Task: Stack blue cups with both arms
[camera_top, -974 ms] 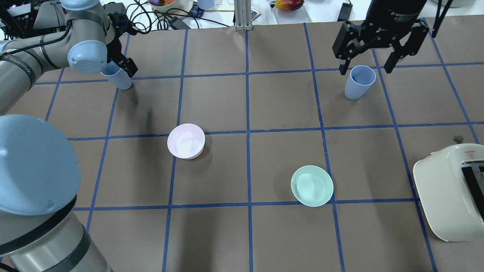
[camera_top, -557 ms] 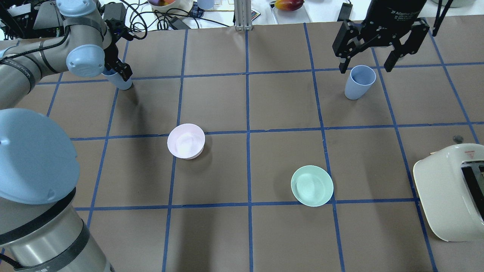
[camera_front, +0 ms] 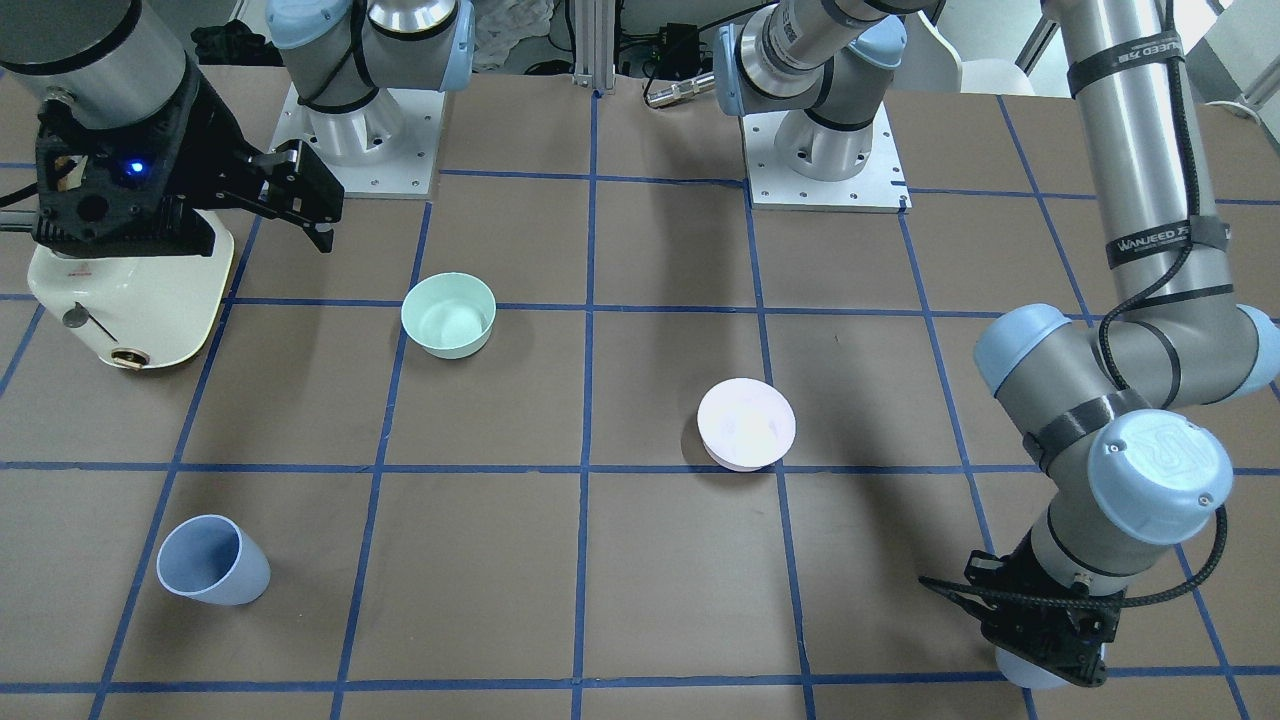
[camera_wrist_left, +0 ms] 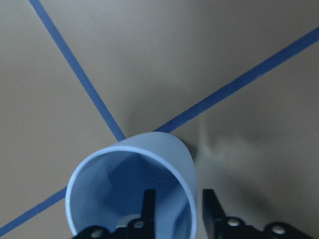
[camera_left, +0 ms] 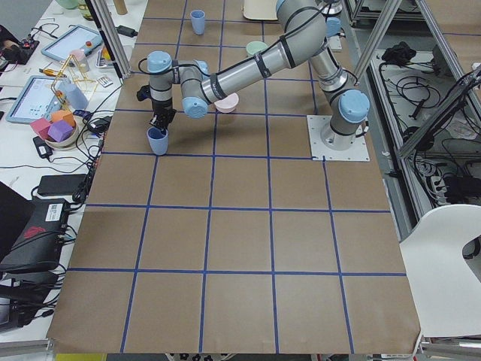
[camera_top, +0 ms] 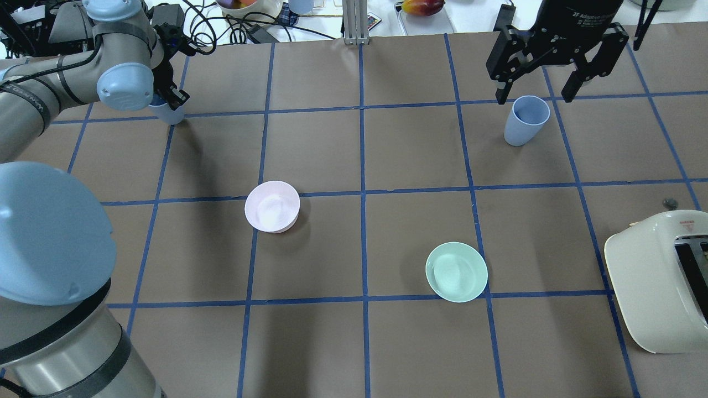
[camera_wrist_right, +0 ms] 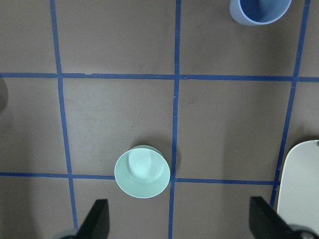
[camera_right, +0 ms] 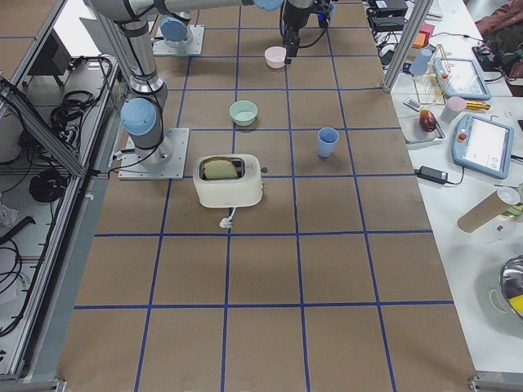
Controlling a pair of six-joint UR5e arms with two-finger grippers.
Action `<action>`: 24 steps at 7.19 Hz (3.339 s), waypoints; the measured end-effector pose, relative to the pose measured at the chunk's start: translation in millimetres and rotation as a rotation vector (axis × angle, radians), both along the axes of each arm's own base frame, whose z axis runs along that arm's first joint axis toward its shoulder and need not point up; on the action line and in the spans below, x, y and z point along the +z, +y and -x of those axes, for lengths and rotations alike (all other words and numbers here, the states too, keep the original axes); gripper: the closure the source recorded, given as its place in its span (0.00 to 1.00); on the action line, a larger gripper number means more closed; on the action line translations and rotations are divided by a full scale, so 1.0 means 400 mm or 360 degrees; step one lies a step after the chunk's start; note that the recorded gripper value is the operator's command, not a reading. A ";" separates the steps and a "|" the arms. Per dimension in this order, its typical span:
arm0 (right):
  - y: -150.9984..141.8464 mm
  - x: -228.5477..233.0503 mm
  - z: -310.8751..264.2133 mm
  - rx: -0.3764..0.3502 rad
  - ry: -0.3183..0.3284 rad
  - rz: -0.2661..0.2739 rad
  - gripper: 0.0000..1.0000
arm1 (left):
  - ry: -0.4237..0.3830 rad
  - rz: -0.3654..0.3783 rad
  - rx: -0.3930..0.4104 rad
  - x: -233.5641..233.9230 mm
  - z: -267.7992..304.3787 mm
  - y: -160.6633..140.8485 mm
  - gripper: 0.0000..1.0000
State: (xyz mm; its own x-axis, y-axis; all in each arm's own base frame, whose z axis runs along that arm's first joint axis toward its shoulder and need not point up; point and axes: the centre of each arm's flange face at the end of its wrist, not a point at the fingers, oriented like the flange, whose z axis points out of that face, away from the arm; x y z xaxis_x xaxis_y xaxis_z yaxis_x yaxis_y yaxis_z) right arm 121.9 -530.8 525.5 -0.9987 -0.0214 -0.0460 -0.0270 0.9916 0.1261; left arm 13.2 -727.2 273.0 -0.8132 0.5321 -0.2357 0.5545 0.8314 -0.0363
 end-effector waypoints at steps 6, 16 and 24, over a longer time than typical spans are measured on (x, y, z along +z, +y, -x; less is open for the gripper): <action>-0.003 -0.003 0.012 -0.0010 0.0014 -0.0005 0.00 | 0.0286 0.0003 0.0671 0.132 0.638 0.194 1.00; -0.103 -0.098 0.118 -0.0042 0.0019 -0.0008 0.00 | 0.0470 -0.0270 0.1054 -0.024 1.012 0.400 0.00; -0.425 -0.601 0.199 0.0206 0.0156 0.0044 0.03 | 0.0223 -0.0299 0.1395 0.538 0.693 0.513 0.00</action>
